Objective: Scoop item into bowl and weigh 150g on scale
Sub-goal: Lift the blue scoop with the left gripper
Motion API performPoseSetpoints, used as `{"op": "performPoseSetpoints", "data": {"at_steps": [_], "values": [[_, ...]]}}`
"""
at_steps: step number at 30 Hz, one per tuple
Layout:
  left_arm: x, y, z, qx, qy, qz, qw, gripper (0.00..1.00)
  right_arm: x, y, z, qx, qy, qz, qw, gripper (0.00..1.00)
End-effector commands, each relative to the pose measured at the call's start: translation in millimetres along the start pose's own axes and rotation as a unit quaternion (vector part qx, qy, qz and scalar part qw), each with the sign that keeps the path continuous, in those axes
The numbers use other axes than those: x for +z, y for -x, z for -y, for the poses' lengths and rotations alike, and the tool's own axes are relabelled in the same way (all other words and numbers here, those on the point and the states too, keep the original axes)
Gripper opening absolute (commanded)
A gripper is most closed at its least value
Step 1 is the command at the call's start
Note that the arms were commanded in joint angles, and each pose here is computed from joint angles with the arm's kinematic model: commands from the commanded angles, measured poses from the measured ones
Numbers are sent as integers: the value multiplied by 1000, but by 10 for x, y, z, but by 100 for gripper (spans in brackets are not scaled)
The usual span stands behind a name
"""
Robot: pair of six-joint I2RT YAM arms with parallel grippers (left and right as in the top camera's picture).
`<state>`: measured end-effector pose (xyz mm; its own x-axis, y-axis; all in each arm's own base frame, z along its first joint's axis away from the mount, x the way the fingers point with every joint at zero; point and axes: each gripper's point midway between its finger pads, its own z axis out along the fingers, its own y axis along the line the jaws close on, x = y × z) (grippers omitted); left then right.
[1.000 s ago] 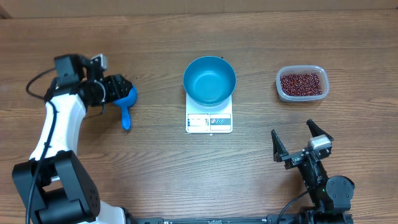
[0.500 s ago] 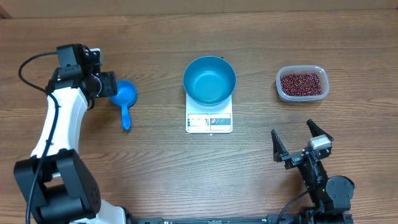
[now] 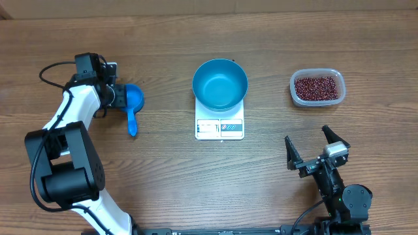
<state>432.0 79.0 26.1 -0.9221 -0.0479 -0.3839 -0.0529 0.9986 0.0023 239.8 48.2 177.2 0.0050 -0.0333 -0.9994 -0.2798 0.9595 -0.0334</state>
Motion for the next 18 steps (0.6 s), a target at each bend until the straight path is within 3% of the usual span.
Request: {"op": "performPoseSetpoints", "data": {"at_steps": [1, 8, 15, 18], "values": [[74, 30, 66, 10, -13, -2, 1000, 47, 0, -13, -2, 2, 0, 3, 1000, 100], [191, -34, 77, 10, -16, -14, 1000, 38, 0, -13, -2, 2, 0, 3, 1000, 100], [198, -19, 99, 7, -16, -12, 1000, 11, 0, -13, -2, 2, 0, 3, 1000, 100], [192, -7, 98, -9, -15, -10, 1000, 4, 0, -13, -2, 2, 0, 3, 1000, 100]]}}
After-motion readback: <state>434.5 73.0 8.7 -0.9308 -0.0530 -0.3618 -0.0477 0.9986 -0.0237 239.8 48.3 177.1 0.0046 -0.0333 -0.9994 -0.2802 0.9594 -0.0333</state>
